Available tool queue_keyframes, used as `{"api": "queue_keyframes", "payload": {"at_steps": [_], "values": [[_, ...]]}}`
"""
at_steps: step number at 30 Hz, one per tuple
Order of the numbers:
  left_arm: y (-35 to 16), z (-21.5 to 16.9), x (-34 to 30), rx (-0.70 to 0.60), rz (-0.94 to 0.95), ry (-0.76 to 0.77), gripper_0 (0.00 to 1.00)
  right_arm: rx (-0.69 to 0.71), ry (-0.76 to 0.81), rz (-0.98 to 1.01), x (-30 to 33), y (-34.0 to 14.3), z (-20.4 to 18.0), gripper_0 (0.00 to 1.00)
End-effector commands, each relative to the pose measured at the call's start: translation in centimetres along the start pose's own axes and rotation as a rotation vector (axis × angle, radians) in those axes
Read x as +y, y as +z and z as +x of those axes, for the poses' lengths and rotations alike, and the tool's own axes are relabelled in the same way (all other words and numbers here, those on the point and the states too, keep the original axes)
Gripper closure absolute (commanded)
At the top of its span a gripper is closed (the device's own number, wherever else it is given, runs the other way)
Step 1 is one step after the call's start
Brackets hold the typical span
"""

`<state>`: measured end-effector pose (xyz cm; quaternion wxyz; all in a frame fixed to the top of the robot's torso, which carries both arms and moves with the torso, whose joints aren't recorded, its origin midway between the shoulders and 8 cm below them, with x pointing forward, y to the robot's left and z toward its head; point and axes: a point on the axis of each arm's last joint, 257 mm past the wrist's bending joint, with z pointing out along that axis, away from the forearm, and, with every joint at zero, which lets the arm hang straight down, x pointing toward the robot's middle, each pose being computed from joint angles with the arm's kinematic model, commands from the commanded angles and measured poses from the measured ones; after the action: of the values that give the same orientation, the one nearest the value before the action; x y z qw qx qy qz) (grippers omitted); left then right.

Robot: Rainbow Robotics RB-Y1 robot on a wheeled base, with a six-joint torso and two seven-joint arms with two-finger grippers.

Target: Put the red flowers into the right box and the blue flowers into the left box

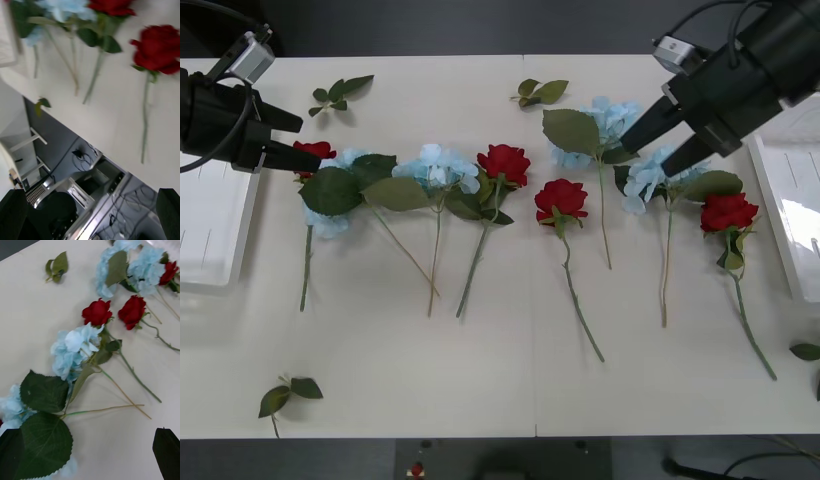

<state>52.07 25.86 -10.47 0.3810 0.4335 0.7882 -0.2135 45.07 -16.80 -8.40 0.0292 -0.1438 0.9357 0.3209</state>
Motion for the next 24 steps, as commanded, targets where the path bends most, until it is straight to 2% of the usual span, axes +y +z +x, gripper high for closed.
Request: {"api": "queue_keyframes", "payload": {"at_steps": [1,9,18,24], "values": [[-2.3,-0.5,3.0,0.037,-0.127,-0.119,0.0,-0.009,0.061,0.261,-4.2,-3.9,2.0,0.0],[-3.3,1.6,5.9,0.117,-0.266,-0.303,0.0,-0.032,0.127,0.599,-11.9,-5.7,5.8,0.0],[-3.5,6.2,8.0,0.19,-0.407,-0.57,0.0,-0.135,0.206,0.61,-19.6,-3.4,7.1,0.0],[-3.3,8.5,9.1,0.212,-0.508,-0.726,0.0,-0.152,0.166,0.703,-22.6,-2.2,6.0,0.0]]}}
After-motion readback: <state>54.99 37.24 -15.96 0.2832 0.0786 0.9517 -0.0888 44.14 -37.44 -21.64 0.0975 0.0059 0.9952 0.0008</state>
